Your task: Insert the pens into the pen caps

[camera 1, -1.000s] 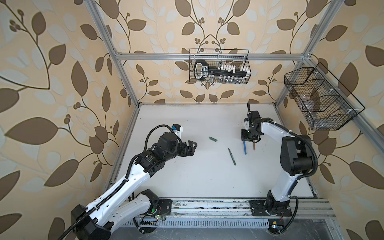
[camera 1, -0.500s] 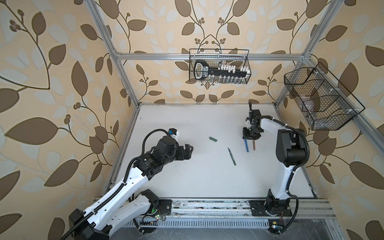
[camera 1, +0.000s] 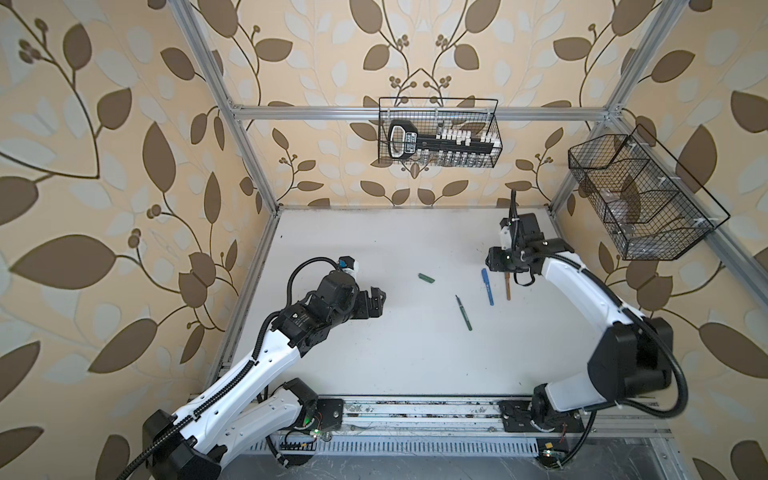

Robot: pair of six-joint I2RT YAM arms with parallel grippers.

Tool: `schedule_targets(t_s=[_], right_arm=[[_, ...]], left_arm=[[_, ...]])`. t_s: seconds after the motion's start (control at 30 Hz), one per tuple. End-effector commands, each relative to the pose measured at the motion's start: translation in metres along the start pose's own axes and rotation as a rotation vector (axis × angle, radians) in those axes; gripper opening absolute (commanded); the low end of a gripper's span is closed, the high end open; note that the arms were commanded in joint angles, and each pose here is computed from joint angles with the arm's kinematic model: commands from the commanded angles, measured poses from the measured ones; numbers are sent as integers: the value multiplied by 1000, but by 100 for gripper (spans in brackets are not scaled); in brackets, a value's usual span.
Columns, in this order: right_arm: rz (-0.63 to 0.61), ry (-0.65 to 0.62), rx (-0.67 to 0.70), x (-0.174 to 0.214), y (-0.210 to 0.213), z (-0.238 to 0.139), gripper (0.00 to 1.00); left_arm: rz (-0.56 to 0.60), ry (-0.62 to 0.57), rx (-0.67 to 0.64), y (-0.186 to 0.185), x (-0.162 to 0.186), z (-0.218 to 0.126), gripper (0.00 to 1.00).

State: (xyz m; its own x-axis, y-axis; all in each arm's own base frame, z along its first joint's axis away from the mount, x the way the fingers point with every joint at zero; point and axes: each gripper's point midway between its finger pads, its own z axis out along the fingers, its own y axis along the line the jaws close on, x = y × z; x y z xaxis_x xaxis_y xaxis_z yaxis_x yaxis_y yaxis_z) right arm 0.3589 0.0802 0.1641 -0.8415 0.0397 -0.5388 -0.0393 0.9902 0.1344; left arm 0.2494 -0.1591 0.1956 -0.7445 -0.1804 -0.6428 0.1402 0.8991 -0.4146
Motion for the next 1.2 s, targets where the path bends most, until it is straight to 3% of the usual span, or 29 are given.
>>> schedule_targets(t_s=[0.0,0.2,0.5,0.9,1.17], right_arm=[[17,98,-79,56,29,15,51],[-40,214,-110,116,54,32,54],[-89,331,-127,166,64,62,55],[-99,297,-102,156,62,65,54],[-97,341,-77,162,52,85,52]], left_arm=[[-23,-33,37,-9,-9,0,99],[-22,-17,51,-12,-6,5,99],[-28,-11,55,-11,0,4,99],[-33,-9,49,-9,5,2,99],[-25,-12,58,-12,5,4,99]])
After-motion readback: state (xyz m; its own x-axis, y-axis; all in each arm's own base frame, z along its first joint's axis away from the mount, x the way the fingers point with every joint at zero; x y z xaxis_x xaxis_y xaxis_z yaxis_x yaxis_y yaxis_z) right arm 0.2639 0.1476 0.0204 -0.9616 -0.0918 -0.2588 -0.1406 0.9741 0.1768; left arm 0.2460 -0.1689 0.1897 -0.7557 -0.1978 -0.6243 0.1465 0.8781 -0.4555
